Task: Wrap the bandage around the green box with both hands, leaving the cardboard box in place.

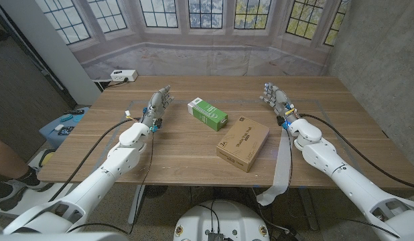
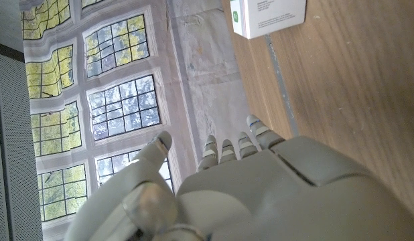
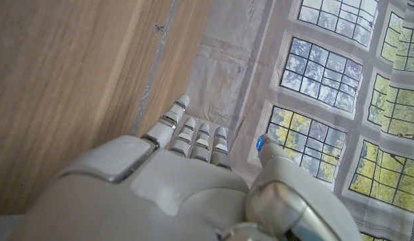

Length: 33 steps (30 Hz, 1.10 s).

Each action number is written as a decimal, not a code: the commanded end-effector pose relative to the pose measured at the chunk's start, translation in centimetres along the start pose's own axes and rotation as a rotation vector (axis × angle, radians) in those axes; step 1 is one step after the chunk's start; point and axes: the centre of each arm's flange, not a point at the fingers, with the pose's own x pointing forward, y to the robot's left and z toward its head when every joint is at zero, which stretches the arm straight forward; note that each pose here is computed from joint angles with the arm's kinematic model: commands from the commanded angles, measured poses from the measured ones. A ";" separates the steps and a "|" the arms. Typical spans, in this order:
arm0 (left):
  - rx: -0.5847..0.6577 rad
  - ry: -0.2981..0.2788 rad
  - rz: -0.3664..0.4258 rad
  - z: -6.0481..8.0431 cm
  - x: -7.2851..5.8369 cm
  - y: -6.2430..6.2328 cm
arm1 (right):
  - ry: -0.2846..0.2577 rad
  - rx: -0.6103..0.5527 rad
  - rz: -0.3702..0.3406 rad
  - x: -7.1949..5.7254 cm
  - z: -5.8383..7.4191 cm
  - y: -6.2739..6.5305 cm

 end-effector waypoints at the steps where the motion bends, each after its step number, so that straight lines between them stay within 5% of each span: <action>1: 0.047 0.023 -0.041 1.0 0.4 -0.2 | 0.003 -0.017 0.005 -0.5 0.3 0.2; 22: 0.253 0.042 -0.192 4.7 3.8 -1.6 | -0.008 -0.024 -0.021 -1.9 -0.1 -0.9; 33: 0.387 0.062 -0.292 6.9 5.1 -1.0 | -0.011 -0.028 -0.023 -1.7 0.2 -0.9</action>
